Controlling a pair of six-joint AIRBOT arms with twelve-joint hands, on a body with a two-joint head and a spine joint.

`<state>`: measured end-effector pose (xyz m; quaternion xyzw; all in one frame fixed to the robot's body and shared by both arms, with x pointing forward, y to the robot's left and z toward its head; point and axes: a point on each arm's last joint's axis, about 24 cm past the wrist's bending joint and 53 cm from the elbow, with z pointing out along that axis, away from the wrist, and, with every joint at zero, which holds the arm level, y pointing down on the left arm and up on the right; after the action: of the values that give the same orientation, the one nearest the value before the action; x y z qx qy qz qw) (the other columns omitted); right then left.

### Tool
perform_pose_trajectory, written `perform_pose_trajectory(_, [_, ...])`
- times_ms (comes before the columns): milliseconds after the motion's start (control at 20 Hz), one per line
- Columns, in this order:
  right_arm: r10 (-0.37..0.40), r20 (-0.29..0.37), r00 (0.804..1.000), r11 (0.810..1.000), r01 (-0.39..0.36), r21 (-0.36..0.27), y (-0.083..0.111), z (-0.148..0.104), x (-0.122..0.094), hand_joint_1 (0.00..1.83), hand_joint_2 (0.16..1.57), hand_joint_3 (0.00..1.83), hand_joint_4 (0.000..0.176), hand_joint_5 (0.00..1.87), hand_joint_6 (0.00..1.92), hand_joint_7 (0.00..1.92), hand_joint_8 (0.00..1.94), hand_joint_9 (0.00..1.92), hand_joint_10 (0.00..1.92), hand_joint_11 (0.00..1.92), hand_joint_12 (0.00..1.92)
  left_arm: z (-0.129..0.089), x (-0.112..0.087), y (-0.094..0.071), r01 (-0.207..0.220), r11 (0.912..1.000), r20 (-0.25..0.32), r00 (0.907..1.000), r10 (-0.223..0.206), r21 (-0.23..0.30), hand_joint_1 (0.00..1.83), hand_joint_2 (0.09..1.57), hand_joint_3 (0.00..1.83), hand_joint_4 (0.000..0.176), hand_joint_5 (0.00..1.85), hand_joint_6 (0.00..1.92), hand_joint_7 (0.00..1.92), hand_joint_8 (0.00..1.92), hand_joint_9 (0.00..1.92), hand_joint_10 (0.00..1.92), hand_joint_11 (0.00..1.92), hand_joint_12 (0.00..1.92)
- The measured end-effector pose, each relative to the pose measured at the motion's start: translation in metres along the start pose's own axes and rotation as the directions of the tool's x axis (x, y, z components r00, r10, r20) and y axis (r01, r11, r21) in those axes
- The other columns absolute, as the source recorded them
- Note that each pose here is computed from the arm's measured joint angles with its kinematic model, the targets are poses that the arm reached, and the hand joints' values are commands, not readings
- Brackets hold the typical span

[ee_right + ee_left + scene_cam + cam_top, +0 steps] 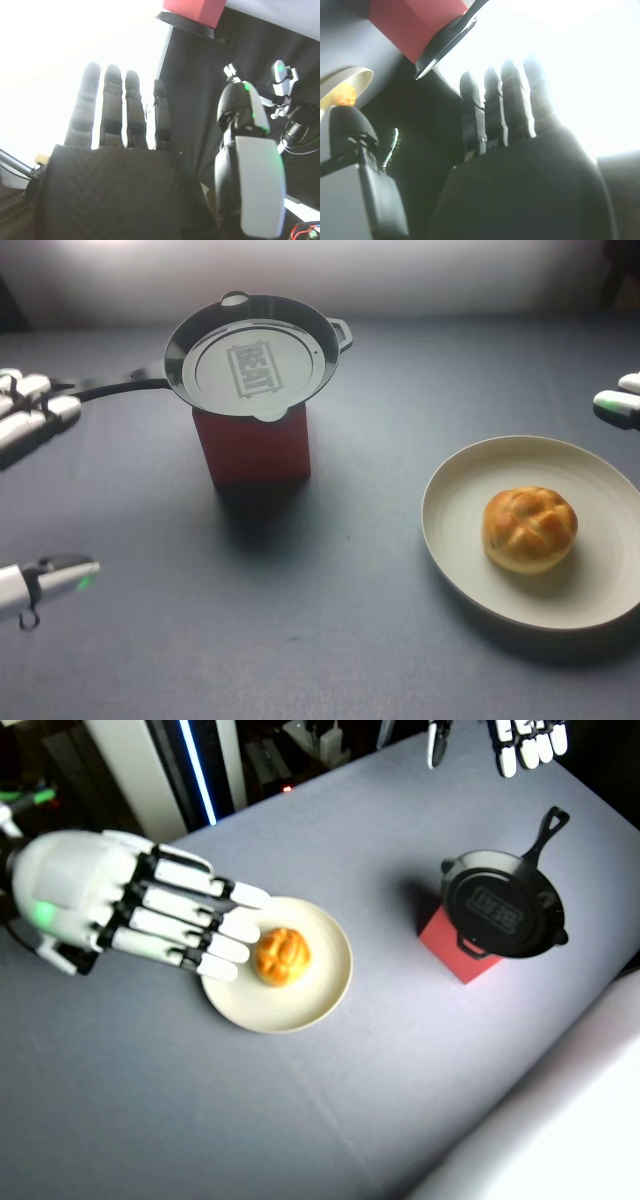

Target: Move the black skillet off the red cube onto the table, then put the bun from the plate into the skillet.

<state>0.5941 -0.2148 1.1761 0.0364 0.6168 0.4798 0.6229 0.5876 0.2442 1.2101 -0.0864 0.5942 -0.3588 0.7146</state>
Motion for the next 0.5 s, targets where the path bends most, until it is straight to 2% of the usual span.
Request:
perform_pose_trajectory(50, [0.001,-0.003,1.000,1.000,-0.001,0.003,-0.001,0.000,0.001,0.70,1.17,0.00,0.048,0.23,0.00,0.22,0.00,0.24,0.00,0.04,0.53,0.005,-0.004,0.002,0.003,1.0000,0.019,0.9998,-0.003,-0.002,0.80,0.96,0.00,0.084,0.19,0.00,0.11,0.00,0.04,0.01,0.00,0.04])
perform_pose_trajectory(100, [0.001,-0.009,1.000,1.000,-0.001,0.006,-0.001,0.000,0.003,0.74,1.17,0.00,0.019,0.24,0.00,0.23,0.00,0.23,0.00,0.06,0.46,0.014,-0.008,0.005,0.003,1.0000,0.036,0.9994,-0.003,0.001,0.85,0.96,0.00,0.051,0.20,0.01,0.14,0.01,0.05,0.01,0.02,0.01])
perform_pose_trajectory(150, [0.001,-0.011,1.000,1.000,-0.001,0.008,-0.002,0.000,0.003,0.76,1.18,0.00,0.037,0.24,0.00,0.24,0.00,0.24,0.00,0.11,0.34,0.023,-0.010,0.007,0.011,0.9999,0.051,0.9987,-0.011,0.000,0.88,0.96,0.00,0.061,0.20,0.00,0.16,0.01,0.09,0.01,0.06,0.04])
perform_pose_trajectory(200, [0.001,-0.012,1.000,1.000,-0.001,0.008,-0.002,0.000,0.003,0.73,1.20,0.00,0.054,0.24,0.00,0.25,0.00,0.25,0.00,0.17,0.25,0.034,-0.010,0.011,0.019,0.9998,0.056,0.9983,-0.018,-0.004,0.95,0.97,0.00,0.081,0.19,0.00,0.15,0.00,0.09,0.00,0.06,0.04])
perform_pose_trajectory(250, [0.001,-0.010,1.000,1.000,-0.001,0.010,-0.003,0.000,0.003,0.67,1.21,0.00,0.076,0.22,0.00,0.25,0.00,0.25,0.00,0.20,0.17,0.041,-0.006,0.016,0.025,0.9995,0.047,0.9986,-0.024,-0.019,1.05,0.95,0.00,0.087,0.19,0.00,0.14,0.00,0.07,0.00,0.03,0.03])
perform_pose_trajectory(300, [0.002,-0.011,1.000,1.000,-0.002,0.010,-0.003,0.000,0.003,0.66,1.21,0.00,0.090,0.22,0.00,0.23,0.00,0.23,0.00,0.21,0.14,0.048,0.000,0.024,0.032,0.9986,0.025,0.9992,-0.031,-0.042,1.06,0.95,0.00,0.087,0.19,0.00,0.14,0.00,0.05,0.00,0.02,0.02])
perform_pose_trajectory(400, [0.007,-0.011,1.000,1.000,-0.007,0.012,-0.004,0.000,0.003,0.63,1.21,0.00,0.087,0.24,0.00,0.25,0.00,0.26,0.00,0.26,0.10,0.057,0.013,0.037,0.041,0.9958,-0.014,0.9990,-0.042,-0.081,1.02,0.96,0.00,0.079,0.16,0.00,0.12,0.00,0.04,0.00,0.01,0.02])
perform_pose_trajectory(450, [0.008,-0.010,1.000,1.000,-0.008,0.012,-0.004,0.001,0.002,0.63,1.21,0.00,0.080,0.25,0.01,0.25,0.00,0.26,0.00,0.26,0.09,0.061,0.017,0.042,0.048,0.9939,-0.022,0.9985,-0.051,-0.099,1.00,0.98,0.01,0.097,0.14,0.00,0.09,0.00,0.01,0.00,0.00,0.00])
perform_pose_trajectory(500, [0.009,-0.013,1.000,1.000,-0.009,0.013,-0.004,0.001,0.003,0.63,1.21,0.00,0.075,0.25,0.01,0.27,0.01,0.27,0.01,0.28,0.10,0.066,0.019,0.047,0.052,0.9916,-0.025,0.9981,-0.056,-0.118,1.00,0.99,0.01,0.100,0.13,0.00,0.08,0.00,0.01,0.00,0.00,0.00])
